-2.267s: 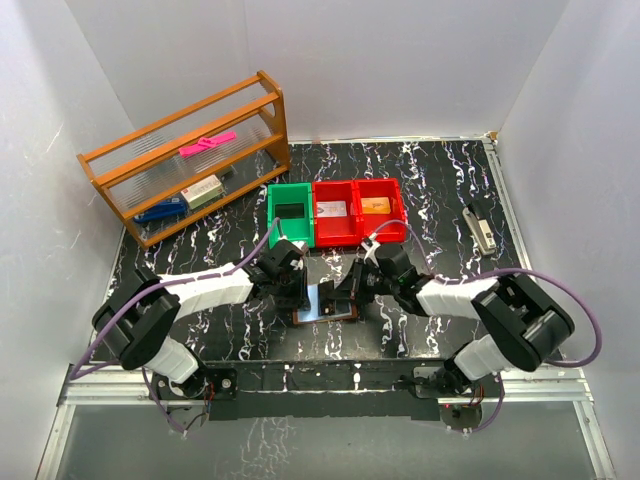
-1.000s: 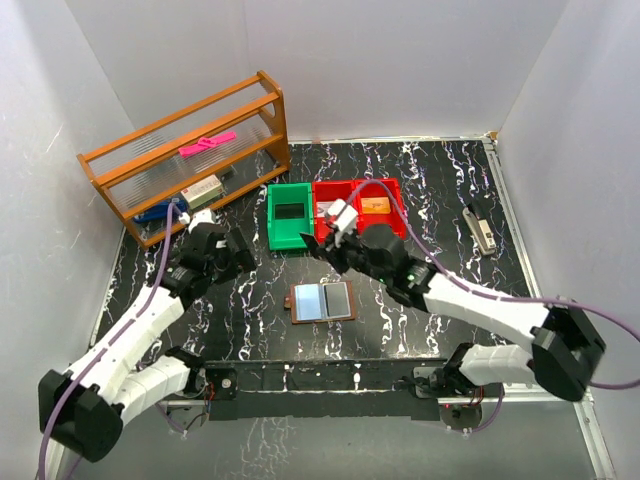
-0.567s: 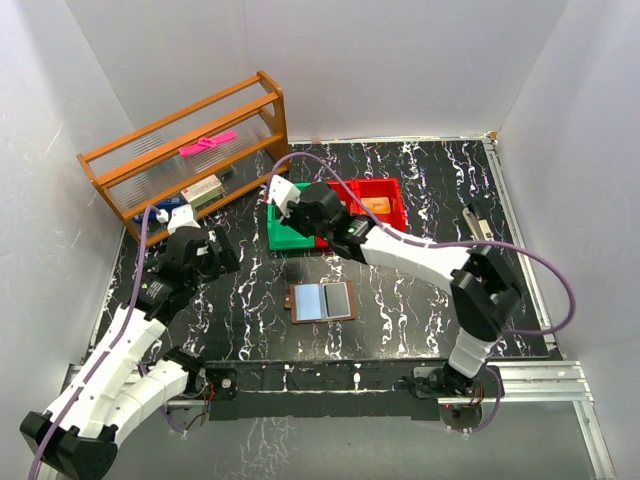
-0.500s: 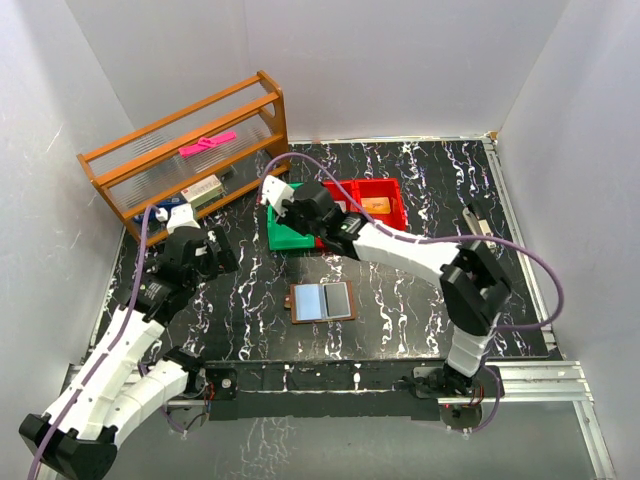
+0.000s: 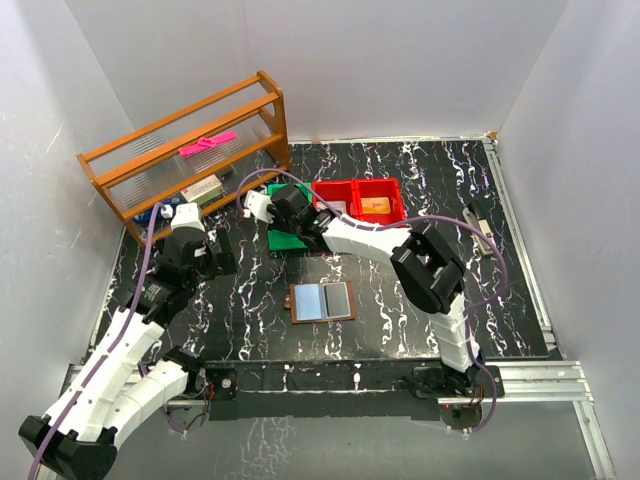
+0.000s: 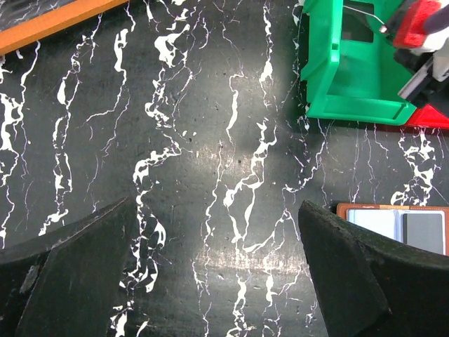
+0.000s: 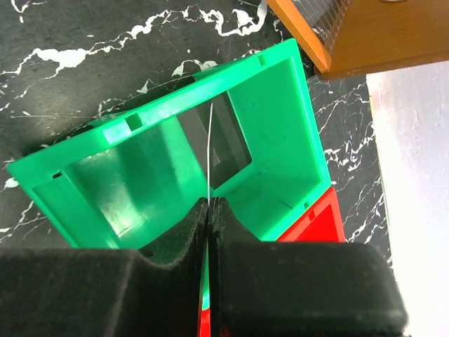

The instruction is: Take the credit cards out of the card holder

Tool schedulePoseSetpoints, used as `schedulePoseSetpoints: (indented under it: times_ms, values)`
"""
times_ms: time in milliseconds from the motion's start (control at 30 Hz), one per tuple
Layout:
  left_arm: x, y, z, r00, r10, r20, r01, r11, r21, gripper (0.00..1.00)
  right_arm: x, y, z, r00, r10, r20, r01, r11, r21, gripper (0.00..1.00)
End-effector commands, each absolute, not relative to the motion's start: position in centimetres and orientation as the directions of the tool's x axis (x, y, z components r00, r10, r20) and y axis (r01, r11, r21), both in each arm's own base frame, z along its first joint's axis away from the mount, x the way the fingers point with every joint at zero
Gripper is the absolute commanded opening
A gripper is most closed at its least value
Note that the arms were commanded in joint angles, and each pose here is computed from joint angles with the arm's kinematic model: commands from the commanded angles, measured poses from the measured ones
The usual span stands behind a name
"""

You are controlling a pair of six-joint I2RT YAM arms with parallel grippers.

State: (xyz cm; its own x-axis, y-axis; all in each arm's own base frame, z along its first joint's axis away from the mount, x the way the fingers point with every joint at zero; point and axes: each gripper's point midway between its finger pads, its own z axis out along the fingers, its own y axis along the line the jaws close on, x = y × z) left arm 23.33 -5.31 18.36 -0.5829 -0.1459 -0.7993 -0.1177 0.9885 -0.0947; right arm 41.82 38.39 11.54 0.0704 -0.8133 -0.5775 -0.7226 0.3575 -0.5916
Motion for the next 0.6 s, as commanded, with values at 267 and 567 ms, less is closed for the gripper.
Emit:
schedulePoseSetpoints:
  times_ms: [267, 567]
  values:
    - [23.3, -4.3, 19.3, -0.530, -0.145, -0.836, -0.134, 0.987, -0.086, 0.99, 47.0, 39.3, 13.9, 0.195, -0.816, -0.545, -0.653, 0.307, -0.693, 0.00]
    - [23.3, -4.5, 19.6, -0.514, -0.147, -0.845, -0.118, 0.988, -0.100, 0.99, 48.4, 40.6, 11.6, 0.243, -0.829, -0.503, -0.663, 0.237, -0.711, 0.01]
